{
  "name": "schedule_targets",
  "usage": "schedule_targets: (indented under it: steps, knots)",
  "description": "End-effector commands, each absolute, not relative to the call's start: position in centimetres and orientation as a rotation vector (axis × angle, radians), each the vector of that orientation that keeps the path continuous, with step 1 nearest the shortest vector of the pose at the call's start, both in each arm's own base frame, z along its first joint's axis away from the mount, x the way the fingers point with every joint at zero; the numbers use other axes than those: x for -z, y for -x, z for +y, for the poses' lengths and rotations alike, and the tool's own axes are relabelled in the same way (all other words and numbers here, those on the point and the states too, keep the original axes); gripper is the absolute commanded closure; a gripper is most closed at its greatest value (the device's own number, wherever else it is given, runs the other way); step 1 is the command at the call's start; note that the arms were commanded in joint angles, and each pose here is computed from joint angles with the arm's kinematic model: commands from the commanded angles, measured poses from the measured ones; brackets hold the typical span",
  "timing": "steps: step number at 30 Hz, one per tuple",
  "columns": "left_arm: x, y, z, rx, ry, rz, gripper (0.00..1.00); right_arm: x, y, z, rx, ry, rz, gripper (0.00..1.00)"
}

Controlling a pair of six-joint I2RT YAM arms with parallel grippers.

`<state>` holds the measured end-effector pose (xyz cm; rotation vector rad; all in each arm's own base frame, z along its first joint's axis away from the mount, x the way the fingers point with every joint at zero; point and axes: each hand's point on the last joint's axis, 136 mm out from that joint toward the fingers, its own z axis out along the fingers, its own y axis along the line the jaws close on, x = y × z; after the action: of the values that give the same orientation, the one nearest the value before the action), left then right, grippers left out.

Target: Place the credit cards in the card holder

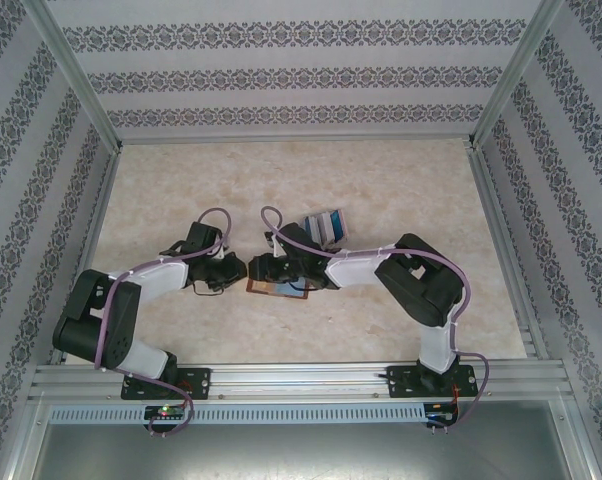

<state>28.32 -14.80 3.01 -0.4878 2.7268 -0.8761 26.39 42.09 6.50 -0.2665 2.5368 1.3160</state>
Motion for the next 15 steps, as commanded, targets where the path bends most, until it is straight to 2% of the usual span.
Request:
schedule_targets:
  steps: [1,6,9,12,15]
  knots:
    - [-4.9,-30.2,-14.6,0.883,0.517,2.668,0.84,-11.1,-23.2,46.0,-1.502,0.531,2.406,0.61]
    - [-5.8,-31.2,-14.6,0.876,0.506,2.649,0.82,-14.8,-21.4,47.1,-1.593,0.649,2.324,0.61]
    - [-6.5,-31.5,-15.3,0.924,0.469,2.645,0.76,-16.3,-21.3,45.5,-1.552,0.645,2.290,0.60]
    - [-6.6,-31.6,-15.9,0.952,0.426,2.647,0.73,-16.9,-22.1,42.2,-1.401,0.607,2.297,0.59]
    - [-6.6,-31.4,-16.5,0.948,0.375,2.678,0.72,-15.1,-24.2,36.6,-1.115,0.436,2.386,0.50]
